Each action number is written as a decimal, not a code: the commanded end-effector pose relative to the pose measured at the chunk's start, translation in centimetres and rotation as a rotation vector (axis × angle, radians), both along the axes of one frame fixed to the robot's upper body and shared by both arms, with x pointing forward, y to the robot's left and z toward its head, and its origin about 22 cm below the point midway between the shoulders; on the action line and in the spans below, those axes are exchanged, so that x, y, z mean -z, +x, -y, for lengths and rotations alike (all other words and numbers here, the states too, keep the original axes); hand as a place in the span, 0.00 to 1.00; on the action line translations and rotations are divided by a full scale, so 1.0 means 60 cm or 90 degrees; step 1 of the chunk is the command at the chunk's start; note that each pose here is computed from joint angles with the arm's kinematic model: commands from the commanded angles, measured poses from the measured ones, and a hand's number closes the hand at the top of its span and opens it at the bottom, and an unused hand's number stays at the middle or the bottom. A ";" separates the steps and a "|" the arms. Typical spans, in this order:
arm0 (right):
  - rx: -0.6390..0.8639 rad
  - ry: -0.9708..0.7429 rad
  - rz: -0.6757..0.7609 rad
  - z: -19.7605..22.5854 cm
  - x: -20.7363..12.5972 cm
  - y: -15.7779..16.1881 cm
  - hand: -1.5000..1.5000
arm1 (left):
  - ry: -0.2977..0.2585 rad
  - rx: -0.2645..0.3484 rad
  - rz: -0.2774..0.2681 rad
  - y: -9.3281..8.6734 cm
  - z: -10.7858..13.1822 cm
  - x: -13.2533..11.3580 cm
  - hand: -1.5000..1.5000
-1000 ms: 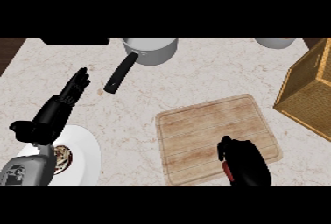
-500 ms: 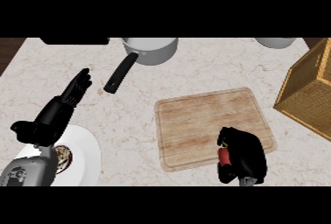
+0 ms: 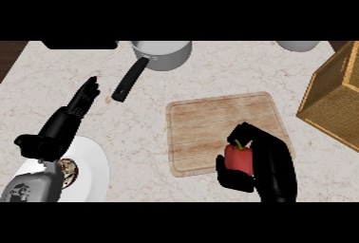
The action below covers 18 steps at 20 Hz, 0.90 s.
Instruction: Pick the bell pepper from the cutting board and place it in the basket
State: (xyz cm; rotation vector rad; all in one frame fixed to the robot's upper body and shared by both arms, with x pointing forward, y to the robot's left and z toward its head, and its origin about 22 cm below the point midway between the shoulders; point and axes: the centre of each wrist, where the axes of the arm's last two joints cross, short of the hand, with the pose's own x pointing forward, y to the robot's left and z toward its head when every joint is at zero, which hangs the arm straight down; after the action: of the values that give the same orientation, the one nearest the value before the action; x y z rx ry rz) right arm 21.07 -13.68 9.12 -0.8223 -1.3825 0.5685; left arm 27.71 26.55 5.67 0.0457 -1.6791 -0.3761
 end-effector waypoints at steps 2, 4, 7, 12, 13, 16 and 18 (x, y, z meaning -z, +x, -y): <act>0.022 0.112 0.169 -0.002 -0.090 -0.041 1.00 | 0.000 0.010 0.002 -0.005 0.002 -0.002 0.50; 0.040 0.122 0.187 -0.012 -0.129 -0.058 1.00 | 0.005 -0.001 0.009 -0.004 -0.026 0.003 0.50; 0.068 0.139 0.200 -0.005 -0.160 -0.086 1.00 | -0.008 0.003 0.012 0.005 0.019 -0.004 0.50; 0.140 0.094 0.197 0.049 -0.218 -0.104 1.00 | 0.000 0.000 0.007 0.005 0.010 -0.009 0.50; 0.149 0.083 0.205 0.024 -0.238 -0.099 1.00 | 0.009 -0.006 0.005 0.001 0.019 -0.019 0.50; 0.182 0.033 0.192 0.049 -0.250 -0.048 1.00 | 0.000 0.004 0.006 -0.020 -0.021 -0.013 0.50; 0.194 0.048 0.202 0.045 -0.264 -0.025 1.00 | 0.004 -0.010 0.012 -0.002 0.010 -0.010 0.50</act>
State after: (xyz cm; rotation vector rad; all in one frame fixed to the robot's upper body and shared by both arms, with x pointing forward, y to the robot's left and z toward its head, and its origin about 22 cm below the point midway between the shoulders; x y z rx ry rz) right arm 18.41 -15.56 22.45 -1.0288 -1.5846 0.2008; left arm 27.45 26.68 6.24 0.0502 -1.6898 -0.3804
